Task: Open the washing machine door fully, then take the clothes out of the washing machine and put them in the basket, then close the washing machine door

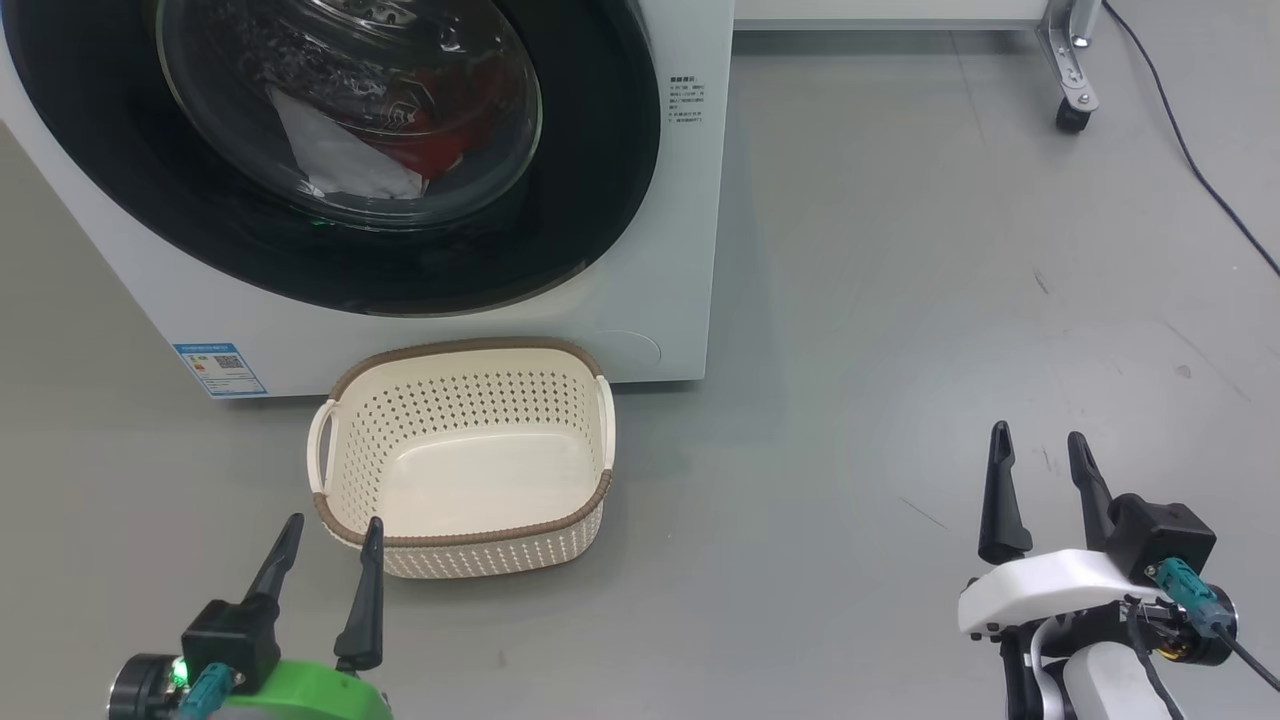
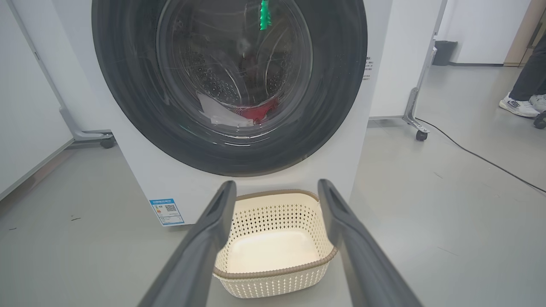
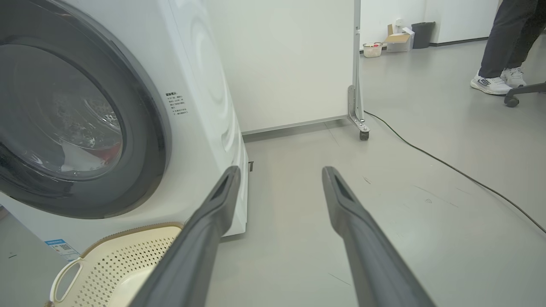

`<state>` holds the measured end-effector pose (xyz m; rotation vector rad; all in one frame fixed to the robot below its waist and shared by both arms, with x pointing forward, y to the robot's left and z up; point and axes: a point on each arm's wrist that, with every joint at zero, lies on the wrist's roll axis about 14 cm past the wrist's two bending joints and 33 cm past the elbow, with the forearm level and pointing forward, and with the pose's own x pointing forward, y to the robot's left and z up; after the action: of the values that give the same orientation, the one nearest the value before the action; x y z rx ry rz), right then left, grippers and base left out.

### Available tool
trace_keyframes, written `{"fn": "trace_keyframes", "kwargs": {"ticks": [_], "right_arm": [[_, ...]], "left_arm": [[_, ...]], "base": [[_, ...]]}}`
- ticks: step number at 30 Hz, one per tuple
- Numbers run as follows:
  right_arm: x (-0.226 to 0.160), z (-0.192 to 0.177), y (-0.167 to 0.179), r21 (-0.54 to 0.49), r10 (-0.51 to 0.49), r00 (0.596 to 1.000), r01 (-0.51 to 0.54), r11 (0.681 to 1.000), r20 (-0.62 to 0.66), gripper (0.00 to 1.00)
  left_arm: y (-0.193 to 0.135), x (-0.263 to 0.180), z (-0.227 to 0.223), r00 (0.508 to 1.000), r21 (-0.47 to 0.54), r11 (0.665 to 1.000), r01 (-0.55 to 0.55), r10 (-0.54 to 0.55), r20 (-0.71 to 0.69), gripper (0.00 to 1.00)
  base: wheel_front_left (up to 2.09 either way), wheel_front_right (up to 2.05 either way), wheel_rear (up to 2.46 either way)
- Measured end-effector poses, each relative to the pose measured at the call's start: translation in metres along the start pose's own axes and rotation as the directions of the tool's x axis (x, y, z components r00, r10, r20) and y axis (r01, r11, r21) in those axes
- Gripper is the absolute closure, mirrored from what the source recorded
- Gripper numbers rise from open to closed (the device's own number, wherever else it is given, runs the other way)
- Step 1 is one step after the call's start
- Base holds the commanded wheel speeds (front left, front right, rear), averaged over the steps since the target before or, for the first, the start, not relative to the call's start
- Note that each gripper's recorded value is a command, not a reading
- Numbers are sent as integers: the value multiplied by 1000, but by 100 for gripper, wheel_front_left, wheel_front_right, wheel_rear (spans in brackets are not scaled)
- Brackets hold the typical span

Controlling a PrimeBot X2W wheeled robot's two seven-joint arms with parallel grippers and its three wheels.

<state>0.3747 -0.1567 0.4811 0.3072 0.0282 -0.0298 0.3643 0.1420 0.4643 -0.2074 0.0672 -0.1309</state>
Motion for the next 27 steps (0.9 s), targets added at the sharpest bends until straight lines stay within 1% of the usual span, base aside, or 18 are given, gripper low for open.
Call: {"fn": "trace_keyframes", "kwargs": {"ticks": [10,26,27], "right_arm": [[1,-4,7,-11,26,1000,-26,1000,-11,0],[1,-7,9,-19,37,999,-37,999,-23,0],[2,-8,10,-24,46,999,-46,999,-25,91]], "left_arm": [[1,0,-3,1000,-4,1000,-7,7,-9,0],[2,0,-6,1000,-2,1000,-16,16,-18,0],[2,0,-7,1000,-3,1000,-16,16,-19,0]], "base": [[0,0,0],[0,0,0],[0,0,0]]}}
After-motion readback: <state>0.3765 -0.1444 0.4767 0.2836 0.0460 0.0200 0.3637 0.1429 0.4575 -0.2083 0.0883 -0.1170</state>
